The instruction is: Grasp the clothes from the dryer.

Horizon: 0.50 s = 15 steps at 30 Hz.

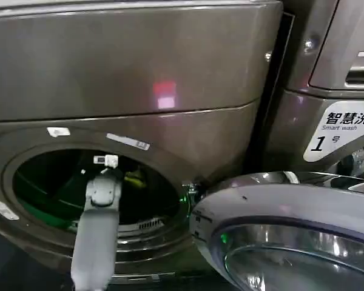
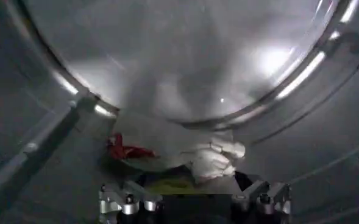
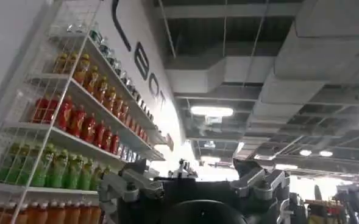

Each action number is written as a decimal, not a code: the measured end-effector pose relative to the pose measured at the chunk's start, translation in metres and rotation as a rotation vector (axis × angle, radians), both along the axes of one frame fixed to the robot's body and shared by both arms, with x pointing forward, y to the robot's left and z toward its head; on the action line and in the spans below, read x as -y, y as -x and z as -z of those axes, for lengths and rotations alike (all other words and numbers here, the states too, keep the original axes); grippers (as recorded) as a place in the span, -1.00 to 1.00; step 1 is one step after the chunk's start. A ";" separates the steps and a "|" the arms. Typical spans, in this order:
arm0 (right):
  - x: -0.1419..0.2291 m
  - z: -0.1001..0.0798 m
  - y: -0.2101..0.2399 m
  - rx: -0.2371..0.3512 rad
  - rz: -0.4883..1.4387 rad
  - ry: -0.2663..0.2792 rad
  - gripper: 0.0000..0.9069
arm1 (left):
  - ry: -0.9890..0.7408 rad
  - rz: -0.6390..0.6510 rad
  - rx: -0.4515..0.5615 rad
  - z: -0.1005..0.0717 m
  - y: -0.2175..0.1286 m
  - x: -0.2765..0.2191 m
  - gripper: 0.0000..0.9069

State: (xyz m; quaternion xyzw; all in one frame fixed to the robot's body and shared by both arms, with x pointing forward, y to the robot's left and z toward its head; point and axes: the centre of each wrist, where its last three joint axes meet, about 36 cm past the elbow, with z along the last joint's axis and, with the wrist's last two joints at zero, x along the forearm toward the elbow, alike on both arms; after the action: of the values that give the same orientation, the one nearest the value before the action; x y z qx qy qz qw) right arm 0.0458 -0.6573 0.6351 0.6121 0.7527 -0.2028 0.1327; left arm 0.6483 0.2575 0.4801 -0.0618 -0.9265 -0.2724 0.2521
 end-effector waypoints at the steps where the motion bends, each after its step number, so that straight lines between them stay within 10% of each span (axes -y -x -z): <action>1: 0.000 0.001 0.000 -0.002 0.000 0.000 1.00 | -0.047 0.035 0.000 -0.003 -0.003 -0.001 1.00; 15: 0.001 0.009 -0.005 -0.015 -0.005 -0.009 1.00 | -0.663 0.534 -0.224 -0.034 -0.032 -0.016 1.00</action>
State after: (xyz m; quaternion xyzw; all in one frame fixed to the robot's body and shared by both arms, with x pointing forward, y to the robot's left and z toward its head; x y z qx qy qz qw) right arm 0.0506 -0.6580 0.6263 0.6093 0.7561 -0.2036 0.1249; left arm 0.6800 0.2736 0.5144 -0.2441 -0.7076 -0.6022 0.2776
